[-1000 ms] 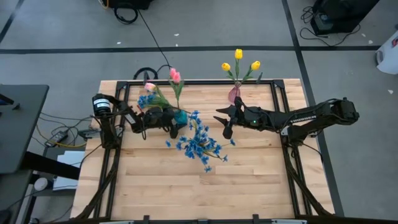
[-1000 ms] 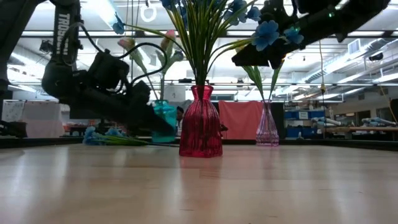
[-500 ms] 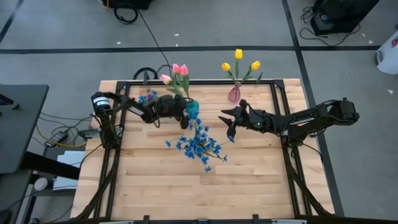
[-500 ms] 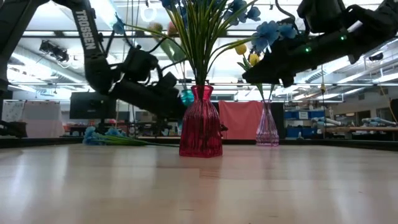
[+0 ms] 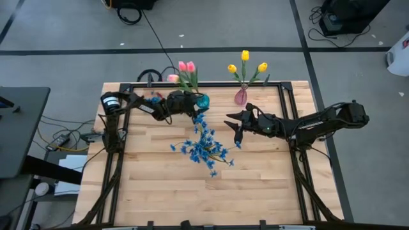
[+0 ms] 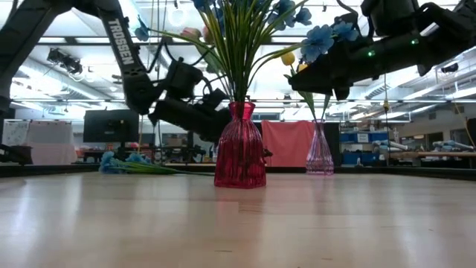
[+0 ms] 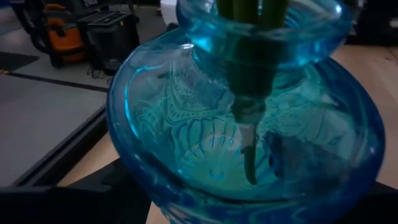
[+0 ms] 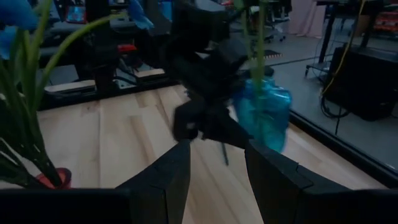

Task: Sort flowers into vase by color
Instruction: Move the blue vase to the middle top of the table

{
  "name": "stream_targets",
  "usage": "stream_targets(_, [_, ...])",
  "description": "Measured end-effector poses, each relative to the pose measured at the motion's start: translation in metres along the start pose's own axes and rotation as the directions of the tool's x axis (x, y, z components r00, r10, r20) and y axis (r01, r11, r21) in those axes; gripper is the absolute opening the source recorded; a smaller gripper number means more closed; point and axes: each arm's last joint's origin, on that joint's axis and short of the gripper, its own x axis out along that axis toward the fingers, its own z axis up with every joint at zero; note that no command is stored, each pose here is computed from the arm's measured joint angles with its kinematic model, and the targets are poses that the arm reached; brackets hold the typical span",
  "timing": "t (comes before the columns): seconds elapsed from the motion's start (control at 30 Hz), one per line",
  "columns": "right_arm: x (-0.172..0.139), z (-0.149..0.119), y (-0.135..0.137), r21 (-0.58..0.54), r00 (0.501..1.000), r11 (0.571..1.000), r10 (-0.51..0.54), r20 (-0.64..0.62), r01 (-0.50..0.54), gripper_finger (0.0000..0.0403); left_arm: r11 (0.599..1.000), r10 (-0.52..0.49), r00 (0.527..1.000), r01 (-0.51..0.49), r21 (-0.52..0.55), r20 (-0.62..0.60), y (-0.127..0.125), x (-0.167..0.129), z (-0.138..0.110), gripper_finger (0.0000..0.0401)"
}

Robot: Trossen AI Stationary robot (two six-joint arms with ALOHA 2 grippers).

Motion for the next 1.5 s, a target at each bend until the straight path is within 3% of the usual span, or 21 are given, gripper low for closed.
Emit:
stream_targets(0.17, [-0.002,0.0,0.005,-0.003,1.0,1.0,0.019,-0.001,-0.019,0.0165,0.999,0.022,1.0,-0.021,-0.029,0.018,0.006,0.011,0.002,0.0294])
stream_targets(0.53, [-0.003,-0.001,0.009,-0.007,1.0,1.0,0.025,0.0,-0.025,0.0165,0.999,0.014,1.0,-0.014,-0.034,-0.012,0.007,0.023,-0.025,0.0299])
stream_targets(1.03, [-0.003,0.0,0.009,0.012,1.0,1.0,0.025,0.008,-0.025,0.0165,1.0,0.009,0.999,-0.009,-0.004,-0.032,0.006,0.024,-0.03,0.0381])
stream_targets(1.27, [-0.003,0.0,0.009,0.025,1.0,0.999,0.026,0.011,-0.026,0.0165,1.0,0.006,0.999,-0.006,0.01,-0.05,0.006,0.018,-0.032,0.0377])
stream_targets(1.5, [-0.003,0.0,0.009,0.024,1.0,0.999,0.026,0.01,-0.026,0.0164,0.999,0.03,1.0,-0.03,0.029,-0.01,0.006,-0.008,-0.013,0.0376])
